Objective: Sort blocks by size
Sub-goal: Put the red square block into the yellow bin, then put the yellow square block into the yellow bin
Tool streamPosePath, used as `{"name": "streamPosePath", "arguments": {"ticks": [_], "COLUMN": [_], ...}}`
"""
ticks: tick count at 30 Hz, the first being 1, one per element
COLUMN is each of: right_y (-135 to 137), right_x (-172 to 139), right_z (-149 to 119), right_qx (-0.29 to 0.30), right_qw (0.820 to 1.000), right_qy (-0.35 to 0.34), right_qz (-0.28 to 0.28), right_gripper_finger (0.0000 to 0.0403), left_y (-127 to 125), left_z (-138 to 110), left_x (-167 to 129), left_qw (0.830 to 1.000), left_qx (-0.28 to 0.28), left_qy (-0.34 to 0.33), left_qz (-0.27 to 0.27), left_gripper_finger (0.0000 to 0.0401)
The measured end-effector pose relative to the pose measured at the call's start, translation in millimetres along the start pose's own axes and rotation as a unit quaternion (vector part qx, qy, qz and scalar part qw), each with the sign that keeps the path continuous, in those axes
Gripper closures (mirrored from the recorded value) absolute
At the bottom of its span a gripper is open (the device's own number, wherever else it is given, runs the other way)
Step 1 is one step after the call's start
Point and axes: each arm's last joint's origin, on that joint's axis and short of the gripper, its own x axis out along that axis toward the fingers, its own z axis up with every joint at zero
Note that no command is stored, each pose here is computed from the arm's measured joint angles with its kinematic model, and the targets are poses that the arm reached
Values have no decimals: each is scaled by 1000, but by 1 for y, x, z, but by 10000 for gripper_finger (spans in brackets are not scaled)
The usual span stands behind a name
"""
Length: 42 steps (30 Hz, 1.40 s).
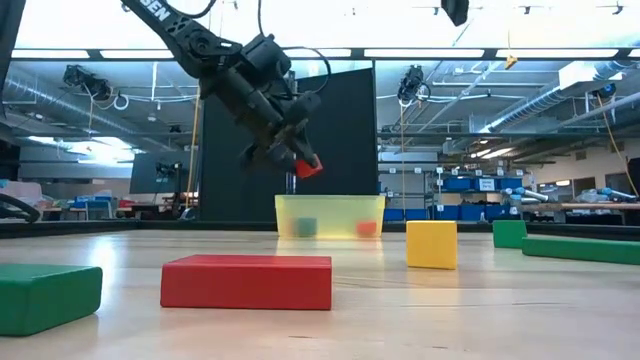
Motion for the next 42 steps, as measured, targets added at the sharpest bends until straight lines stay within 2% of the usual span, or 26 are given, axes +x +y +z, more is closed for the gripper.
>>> {"name": "streamPosePath", "arguments": {"ticks": [6, 8, 10, 13, 18, 21, 24, 28, 31, 36, 38, 42], "right_y": [1, 0, -1, 1, 2, 11, 24, 37, 44, 51, 57, 66], "right_x": [29, 35, 38, 35, 20, 17, 24, 45, 60, 69, 66, 53], "right_z": [-15, -20, -24, -35, -56, -67, -77, -94, -114, -139, -145, -153], "right_qx": [26, 32, 41, 42, 38, 26, 14, 5, -8, 25, 36, 36], "right_qw": [998, 997, 995, 989, 969, 959, 952, 943, 926, 901, 902, 907], "right_qy": [53, 68, 84, 130, 226, 272, 303, 334, 378, 427, 422, 388], "right_qz": [-22, -30, -38, -52, -96, -74, -37, -16, -17, -65, -85, -159], "right_gripper_finger": [350, 342, 334, 323, 305, 291, 273, 236, 201, 151, 140, 134], "left_y": [3, 2, -1, -13, -28, -35, -38, -41, -46, -56, -60, -65], "left_z": [-1, 0, 3, 11, 30, 32, 27, 21, 17, 10, 7, 3], "left_x": [0, -1, -7, -31, -92, -124, -142, -150, -151, -152, -153, -156], "left_qw": [999, 999, 998, 997, 988, 979, 977, 979, 979, 977, 975, 973], "left_qx": [-3, -5, -5, 8, 33, 63, 79, 80, 70, 67, 72, 78], "left_qy": [27, 30, 25, -7, -87, -112, -105, -92, -82, -68, -64, -57], "left_qz": [-23, -41, -53, -76, -122, -156, -165, -165, -174, -193, -201, -208], "left_gripper_finger": [102, 67, 52, 60, 107, 135, 156, 171, 173, 174, 174, 174]}}
